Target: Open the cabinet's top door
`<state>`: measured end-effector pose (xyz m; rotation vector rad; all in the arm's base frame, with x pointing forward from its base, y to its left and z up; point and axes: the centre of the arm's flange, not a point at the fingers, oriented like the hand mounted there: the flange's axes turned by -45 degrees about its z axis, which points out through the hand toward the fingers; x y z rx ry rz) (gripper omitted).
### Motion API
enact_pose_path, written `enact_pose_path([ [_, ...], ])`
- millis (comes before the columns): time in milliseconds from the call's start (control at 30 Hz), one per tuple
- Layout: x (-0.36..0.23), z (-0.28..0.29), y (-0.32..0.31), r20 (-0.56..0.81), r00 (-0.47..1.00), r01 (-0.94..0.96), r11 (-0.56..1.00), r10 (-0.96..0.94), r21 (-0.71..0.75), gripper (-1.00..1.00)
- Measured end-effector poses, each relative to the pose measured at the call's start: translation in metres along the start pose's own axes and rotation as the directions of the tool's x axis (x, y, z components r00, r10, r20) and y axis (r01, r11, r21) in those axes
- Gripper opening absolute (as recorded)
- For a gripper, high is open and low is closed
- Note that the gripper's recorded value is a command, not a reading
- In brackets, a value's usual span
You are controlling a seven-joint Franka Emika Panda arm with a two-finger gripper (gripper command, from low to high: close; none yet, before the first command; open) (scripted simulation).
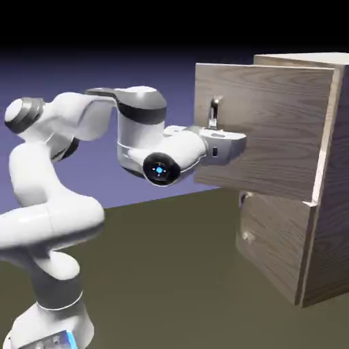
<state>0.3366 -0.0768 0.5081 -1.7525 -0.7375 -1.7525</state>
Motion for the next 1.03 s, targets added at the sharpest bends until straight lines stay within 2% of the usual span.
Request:
enact_pose_path([
  [633, 0.0, -0.107, 0.102, 0.0, 1.0, 0.0, 0.875, 0.0, 0.485, -1.0],
  [1033, 0.0, -0.129, 0.148, 0.0, 1.0, 0.0, 0.778, 0.001, 0.628, -1.0],
])
